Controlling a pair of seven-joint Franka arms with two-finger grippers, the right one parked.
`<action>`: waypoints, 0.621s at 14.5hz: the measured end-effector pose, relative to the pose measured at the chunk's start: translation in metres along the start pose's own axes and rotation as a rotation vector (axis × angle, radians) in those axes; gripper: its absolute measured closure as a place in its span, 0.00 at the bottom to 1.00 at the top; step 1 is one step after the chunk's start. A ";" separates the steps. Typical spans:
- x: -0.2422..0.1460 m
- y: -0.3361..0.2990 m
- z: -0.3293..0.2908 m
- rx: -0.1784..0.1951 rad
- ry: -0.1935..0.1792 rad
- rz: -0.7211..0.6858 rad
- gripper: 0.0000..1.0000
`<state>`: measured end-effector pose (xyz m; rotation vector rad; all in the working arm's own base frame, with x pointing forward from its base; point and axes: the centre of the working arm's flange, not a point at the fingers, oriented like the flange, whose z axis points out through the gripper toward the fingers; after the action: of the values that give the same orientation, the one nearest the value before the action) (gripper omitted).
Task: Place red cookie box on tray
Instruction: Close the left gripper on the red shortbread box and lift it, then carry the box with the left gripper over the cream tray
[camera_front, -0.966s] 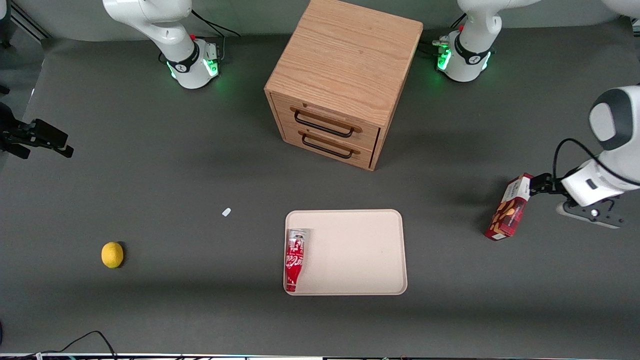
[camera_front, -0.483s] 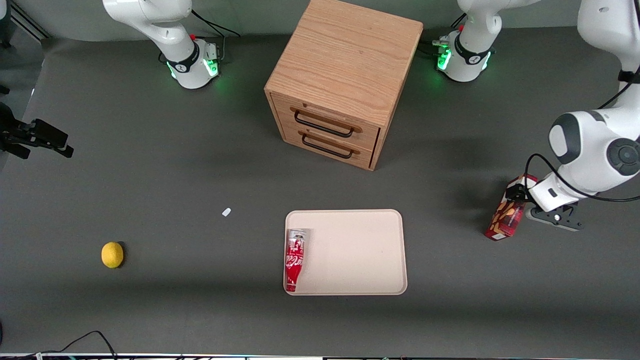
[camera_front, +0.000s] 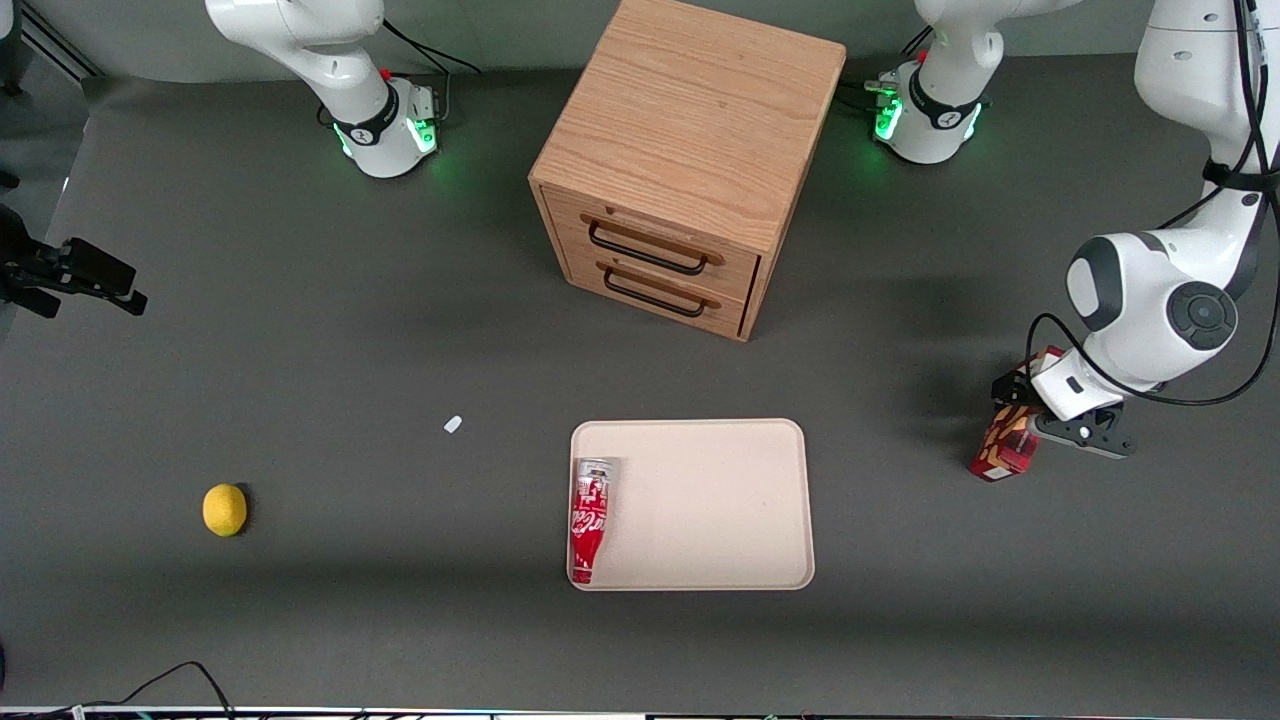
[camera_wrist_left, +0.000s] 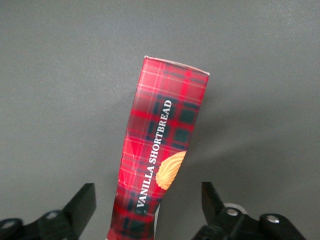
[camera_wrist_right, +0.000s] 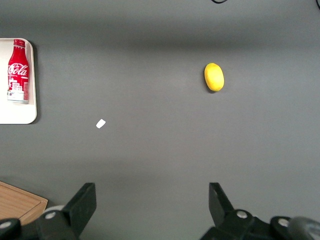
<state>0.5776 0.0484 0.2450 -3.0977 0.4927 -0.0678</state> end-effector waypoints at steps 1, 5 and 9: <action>0.000 0.000 0.000 0.002 0.000 0.004 0.23; 0.000 0.000 0.002 0.003 -0.003 0.009 0.67; 0.002 0.000 0.000 0.005 0.003 0.010 0.83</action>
<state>0.5795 0.0475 0.2452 -3.0908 0.5073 -0.0730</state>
